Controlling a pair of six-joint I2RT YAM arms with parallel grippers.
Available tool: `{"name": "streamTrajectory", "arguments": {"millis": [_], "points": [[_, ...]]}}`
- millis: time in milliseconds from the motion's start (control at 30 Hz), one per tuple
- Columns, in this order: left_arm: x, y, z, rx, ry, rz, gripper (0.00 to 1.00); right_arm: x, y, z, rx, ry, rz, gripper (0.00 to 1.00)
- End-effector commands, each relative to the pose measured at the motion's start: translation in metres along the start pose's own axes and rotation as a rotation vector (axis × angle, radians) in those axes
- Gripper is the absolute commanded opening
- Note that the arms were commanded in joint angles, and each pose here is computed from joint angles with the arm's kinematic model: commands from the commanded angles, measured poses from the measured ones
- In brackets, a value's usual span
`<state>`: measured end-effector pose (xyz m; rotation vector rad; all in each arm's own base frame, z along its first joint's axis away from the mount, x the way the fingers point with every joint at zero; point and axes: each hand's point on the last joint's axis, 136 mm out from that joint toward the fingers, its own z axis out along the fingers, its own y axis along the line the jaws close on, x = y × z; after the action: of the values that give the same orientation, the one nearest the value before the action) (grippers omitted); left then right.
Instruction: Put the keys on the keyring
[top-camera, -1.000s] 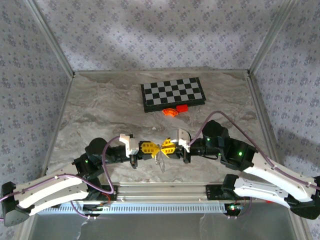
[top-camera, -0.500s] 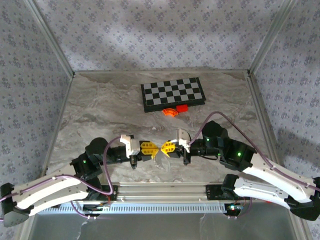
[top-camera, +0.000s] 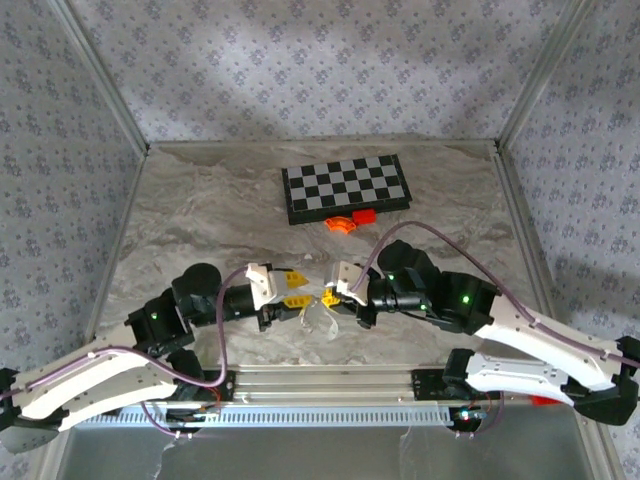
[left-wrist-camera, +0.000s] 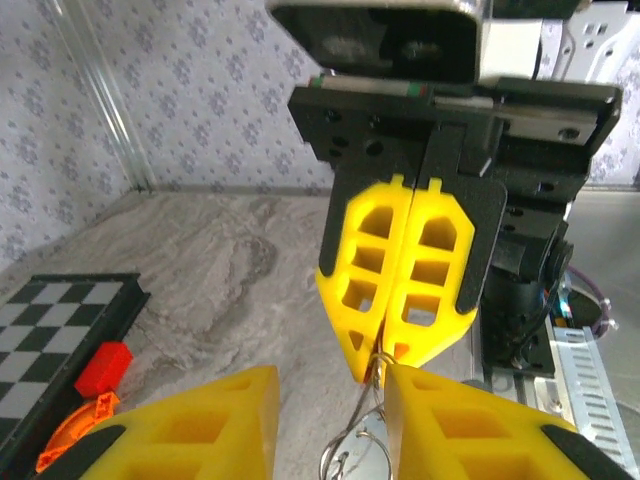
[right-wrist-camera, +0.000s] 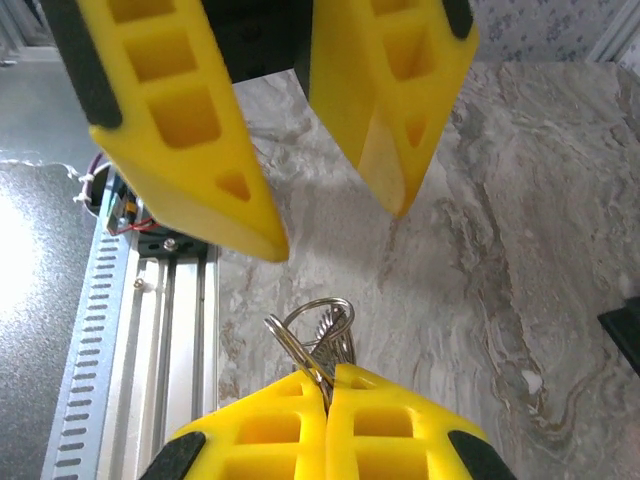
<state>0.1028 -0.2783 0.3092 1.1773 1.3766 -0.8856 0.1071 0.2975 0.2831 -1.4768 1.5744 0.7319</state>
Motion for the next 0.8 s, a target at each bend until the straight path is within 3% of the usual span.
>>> {"name": "streamTrajectory", "arguments": {"millis": [0,533,767], "points": [[0.0,-0.005,0.0,0.034,0.011,0.006,0.34,-0.009,-0.008,-0.006,0.048,0.007,-0.028,0.0],[0.013,-0.002,0.017,0.026,0.03,-0.042,0.35,-0.01,-0.015,-0.002,0.087,0.004,-0.016,0.0],[0.017,0.002,0.021,0.01,0.039,-0.04,0.25,-0.012,-0.014,-0.002,0.083,-0.003,-0.017,0.0]]}}
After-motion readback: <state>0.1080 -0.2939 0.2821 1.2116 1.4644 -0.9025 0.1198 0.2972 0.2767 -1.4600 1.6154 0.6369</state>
